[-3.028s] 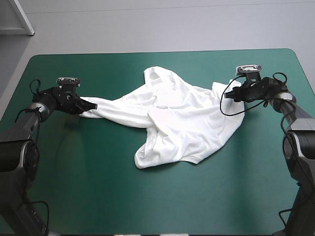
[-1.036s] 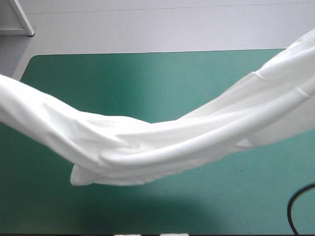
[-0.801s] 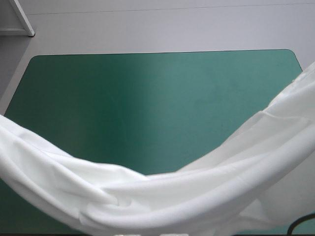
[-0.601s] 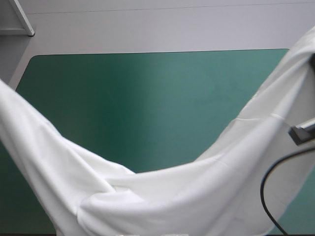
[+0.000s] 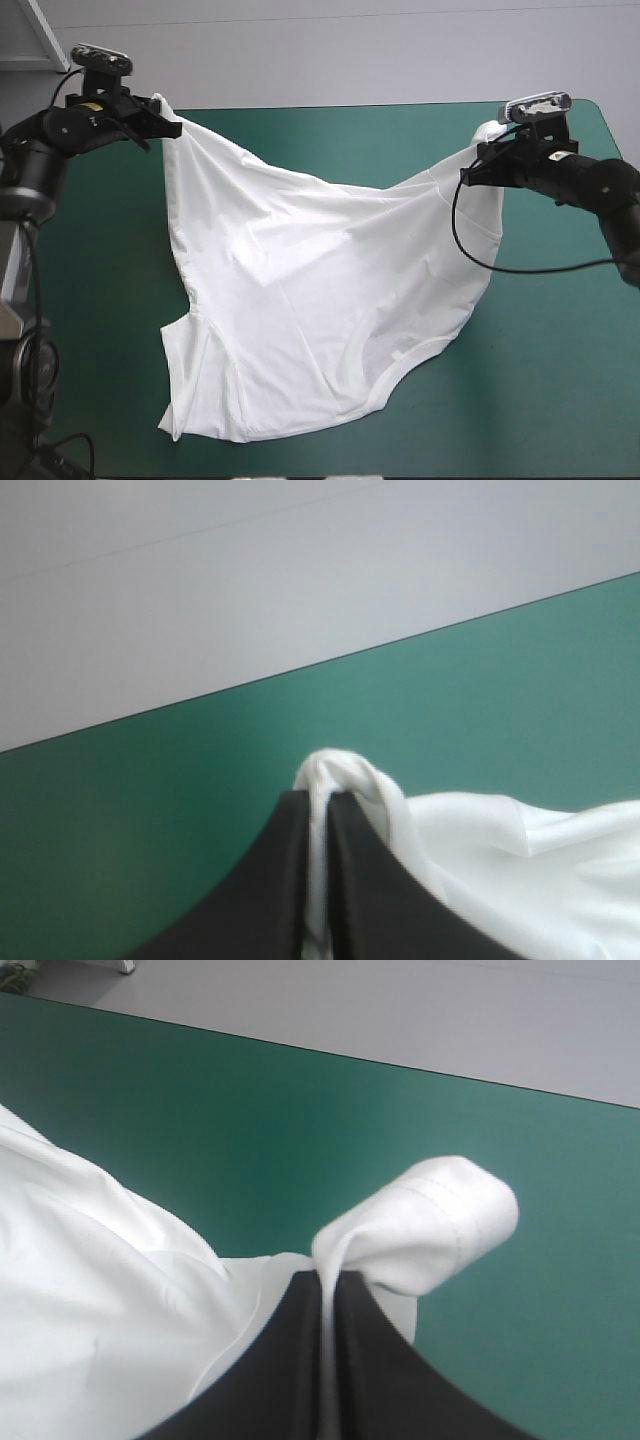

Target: Fold the cloth

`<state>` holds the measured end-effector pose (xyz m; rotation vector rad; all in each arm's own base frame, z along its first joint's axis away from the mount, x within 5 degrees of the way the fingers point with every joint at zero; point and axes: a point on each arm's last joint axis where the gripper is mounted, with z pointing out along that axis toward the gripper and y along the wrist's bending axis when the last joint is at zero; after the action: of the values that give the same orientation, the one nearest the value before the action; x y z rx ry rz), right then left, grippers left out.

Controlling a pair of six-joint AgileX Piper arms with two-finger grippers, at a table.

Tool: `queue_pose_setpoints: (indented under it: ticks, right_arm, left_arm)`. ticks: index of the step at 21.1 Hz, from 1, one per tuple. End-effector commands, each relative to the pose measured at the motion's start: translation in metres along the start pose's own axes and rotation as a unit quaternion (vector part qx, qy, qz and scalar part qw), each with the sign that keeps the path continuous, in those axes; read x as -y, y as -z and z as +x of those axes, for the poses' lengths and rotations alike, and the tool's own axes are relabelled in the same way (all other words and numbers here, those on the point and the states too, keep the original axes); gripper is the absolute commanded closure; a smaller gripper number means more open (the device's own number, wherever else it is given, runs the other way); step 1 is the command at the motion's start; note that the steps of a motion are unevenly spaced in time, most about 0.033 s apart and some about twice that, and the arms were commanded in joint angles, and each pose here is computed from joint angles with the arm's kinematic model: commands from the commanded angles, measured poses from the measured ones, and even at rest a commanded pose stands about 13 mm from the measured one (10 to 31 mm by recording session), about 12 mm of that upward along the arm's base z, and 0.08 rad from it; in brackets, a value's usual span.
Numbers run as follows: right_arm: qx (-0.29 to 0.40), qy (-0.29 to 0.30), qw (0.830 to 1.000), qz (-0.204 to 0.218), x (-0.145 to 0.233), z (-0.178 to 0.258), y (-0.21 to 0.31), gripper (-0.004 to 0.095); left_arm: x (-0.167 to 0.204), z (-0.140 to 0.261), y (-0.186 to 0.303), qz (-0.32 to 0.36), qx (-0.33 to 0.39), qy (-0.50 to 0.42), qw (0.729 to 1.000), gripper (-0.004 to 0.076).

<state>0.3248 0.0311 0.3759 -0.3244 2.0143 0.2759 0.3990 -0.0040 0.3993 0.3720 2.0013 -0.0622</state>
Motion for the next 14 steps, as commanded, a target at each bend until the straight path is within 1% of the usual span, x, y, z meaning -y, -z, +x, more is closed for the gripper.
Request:
queue_pose_setpoints:
  ticks: [1, 2, 3, 5, 6, 7, 8, 9, 10, 12, 14]
  right_arm:
    - [0.019, 0.004, 1.0, 0.022, 0.021, -0.016, -0.042, 0.0921]
    - [0.002, 0.004, 1.0, 0.024, 0.028, -0.012, -0.06, 0.0919]
    - [-0.008, 0.008, 1.0, 0.027, 0.032, -0.01, -0.069, 0.0908]
    - [-0.02, 0.018, 0.999, 0.038, 0.038, -0.007, -0.081, 0.0766]
    - [-0.02, 0.019, 0.999, 0.04, 0.039, -0.008, -0.082, 0.0631]
    - [-0.017, 0.019, 0.999, 0.042, 0.04, -0.009, -0.082, 0.0534]
    - [-0.006, 0.02, 0.999, 0.051, 0.041, -0.011, -0.081, 0.0359]
    - [0.003, 0.022, 0.998, 0.057, 0.042, -0.014, -0.078, 0.0297]
    - [0.018, 0.039, 0.996, 0.072, 0.043, -0.021, -0.073, 0.0246]
    - [0.029, 0.049, 0.995, 0.085, 0.043, -0.031, -0.062, 0.025]
    - [0.04, 0.033, 0.995, 0.09, 0.043, -0.044, -0.047, 0.0264]
  left_arm:
    - [0.001, -0.016, -0.04, 0.013, 0.03, 0.006, 0.999, 0.0705]
    - [0.003, -0.011, -0.06, 0.033, 0.008, 0.006, 0.999, 0.0705]
    - [0.005, -0.008, -0.068, 0.042, -0.002, 0.006, 0.999, 0.0705]
    - [0.005, 0.0, -0.083, 0.048, -0.017, 0.012, 0.999, 0.0699]
    - [0.005, 0.002, -0.085, 0.049, -0.019, 0.013, 0.999, 0.0672]
    - [0.006, 0.003, -0.085, 0.051, -0.022, 0.013, 0.998, 0.0642]
    - [0.007, 0.004, -0.085, 0.057, -0.029, 0.012, 0.998, 0.0559]
    - [0.007, 0.003, -0.083, 0.061, -0.033, 0.011, 0.998, 0.0499]
    - [0.009, 0.002, -0.078, 0.068, -0.039, 0.011, 0.997, 0.0378]
    - [0.011, -0.004, -0.066, 0.075, -0.043, 0.011, 0.996, 0.0293]
    - [0.014, -0.013, -0.047, 0.081, -0.043, 0.009, 0.996, 0.0293]
